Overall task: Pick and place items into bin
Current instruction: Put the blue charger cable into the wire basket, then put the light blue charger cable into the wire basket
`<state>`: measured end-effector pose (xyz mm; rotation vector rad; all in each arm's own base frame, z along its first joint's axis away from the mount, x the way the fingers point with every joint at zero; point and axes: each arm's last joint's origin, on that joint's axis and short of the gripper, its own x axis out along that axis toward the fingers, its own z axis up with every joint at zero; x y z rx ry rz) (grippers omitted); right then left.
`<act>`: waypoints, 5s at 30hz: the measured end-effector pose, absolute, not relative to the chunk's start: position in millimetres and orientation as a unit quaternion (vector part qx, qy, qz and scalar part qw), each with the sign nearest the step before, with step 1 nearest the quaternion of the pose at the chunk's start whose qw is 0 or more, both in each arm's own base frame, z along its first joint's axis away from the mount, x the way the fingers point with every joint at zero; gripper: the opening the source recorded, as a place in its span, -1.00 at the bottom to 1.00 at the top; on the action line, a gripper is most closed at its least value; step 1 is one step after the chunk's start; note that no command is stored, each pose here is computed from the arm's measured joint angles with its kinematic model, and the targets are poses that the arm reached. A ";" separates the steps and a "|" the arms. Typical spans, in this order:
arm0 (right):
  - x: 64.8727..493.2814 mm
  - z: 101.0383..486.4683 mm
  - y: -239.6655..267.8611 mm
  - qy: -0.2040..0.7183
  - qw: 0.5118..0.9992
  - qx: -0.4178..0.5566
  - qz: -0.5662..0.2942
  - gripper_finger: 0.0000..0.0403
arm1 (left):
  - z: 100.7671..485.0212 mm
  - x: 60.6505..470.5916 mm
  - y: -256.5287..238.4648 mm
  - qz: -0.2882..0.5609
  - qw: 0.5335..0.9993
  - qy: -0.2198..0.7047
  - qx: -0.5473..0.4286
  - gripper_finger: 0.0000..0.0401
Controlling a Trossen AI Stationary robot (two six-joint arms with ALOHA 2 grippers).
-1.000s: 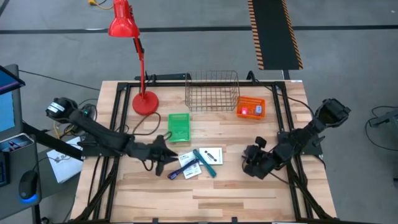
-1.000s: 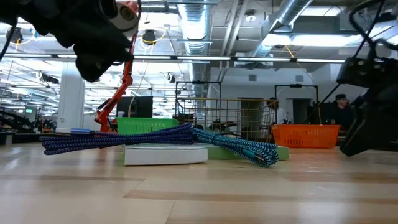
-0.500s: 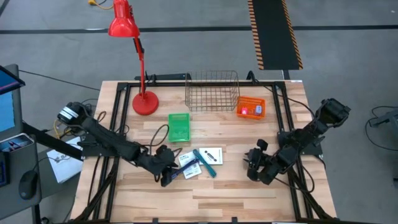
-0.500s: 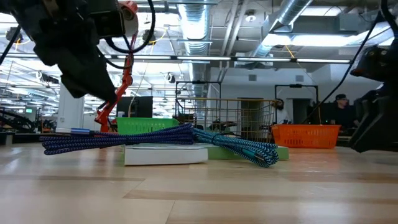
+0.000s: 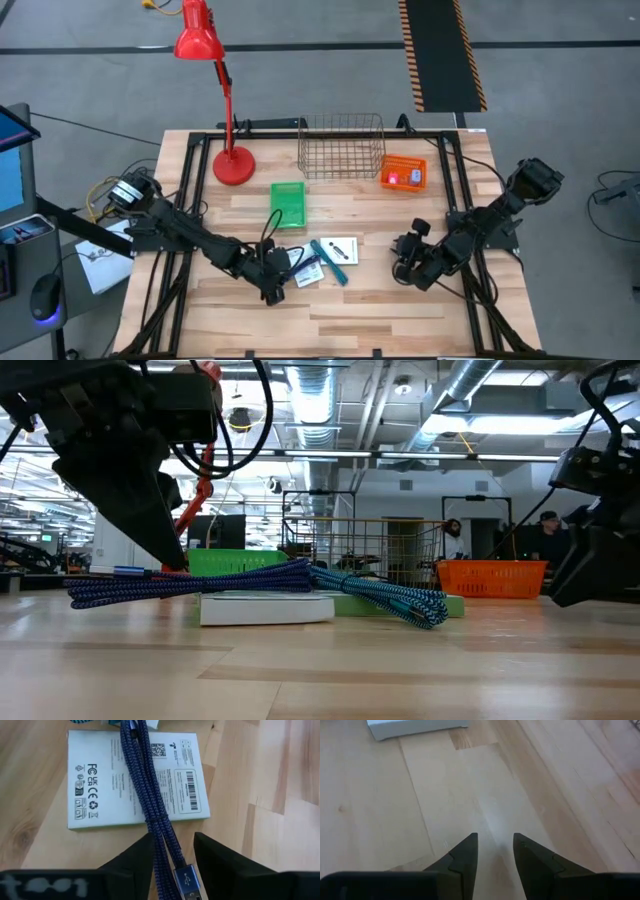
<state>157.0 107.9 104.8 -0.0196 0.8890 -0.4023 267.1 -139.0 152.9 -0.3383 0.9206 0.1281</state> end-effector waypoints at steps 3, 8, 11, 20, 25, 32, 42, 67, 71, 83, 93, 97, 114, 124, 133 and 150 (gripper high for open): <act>156.1 104.5 106.9 0.431 0.881 -0.015 -0.196 -0.41 | 152.7 266.9 -138.8 0.064 0.879 0.442 -0.164 -0.32; 154.1 103.9 104.9 0.440 0.875 -0.026 -0.201 -0.41 | 152.6 266.6 -139.0 0.061 0.878 0.446 -0.166 -0.30; 153.9 103.7 103.5 0.443 0.873 -0.029 -0.204 -0.41 | 152.6 266.7 -139.1 0.061 0.877 0.445 -0.169 -0.30; 156.3 103.3 96.2 0.450 0.864 -0.029 -0.223 -0.41 | 150.0 263.1 -137.1 0.084 0.864 0.461 -0.182 -0.30; 157.2 103.3 94.7 0.450 0.863 -0.027 -0.228 -0.41 | 149.6 262.5 -137.2 0.082 0.861 0.467 -0.184 -0.30; 157.2 103.3 94.7 0.450 0.863 -0.026 -0.227 -0.41 | 150.5 263.8 -138.1 0.076 0.863 0.461 -0.190 -0.30; 157.2 103.3 94.8 0.450 0.863 -0.025 -0.228 -0.41 | 133.1 268.0 -142.3 0.055 0.851 0.488 -0.184 -0.30; 157.3 103.3 94.8 0.449 0.864 -0.025 -0.228 -0.41 | 127.9 280.9 -149.9 0.051 0.855 0.500 -0.129 -0.92; 157.4 103.3 94.8 0.449 0.864 -0.025 -0.228 -0.41 | 147.8 291.3 -155.0 0.057 0.859 0.503 -0.074 -0.89; 158.0 103.6 95.1 0.447 0.865 -0.030 -0.224 -0.41 | 252.1 329.7 -141.6 0.201 0.874 0.411 0.163 -0.91; 158.0 103.5 95.1 0.448 0.865 -0.030 -0.224 -0.41 | 321.4 360.2 -63.1 0.301 0.818 0.405 0.276 -0.92; 158.0 103.5 95.1 0.448 0.865 -0.030 -0.224 -0.41 | 333.3 370.0 -22.0 0.301 0.812 0.419 0.273 -0.90; 158.5 103.4 93.3 0.451 0.863 -0.037 -0.225 -0.41 | 332.1 377.6 104.0 0.242 0.850 0.417 0.215 -0.92; 162.3 103.5 87.3 0.453 0.859 -0.035 -0.237 -0.41 | 334.9 376.2 120.4 0.218 0.858 0.405 0.231 -0.92; 162.3 103.5 87.4 0.453 0.859 -0.035 -0.237 -0.41 | 335.4 376.2 123.6 0.207 0.867 0.396 0.222 -0.81; 162.3 103.5 87.4 0.453 0.859 -0.034 -0.236 -0.41 | 343.1 380.9 126.0 0.244 0.878 0.352 0.214 -0.54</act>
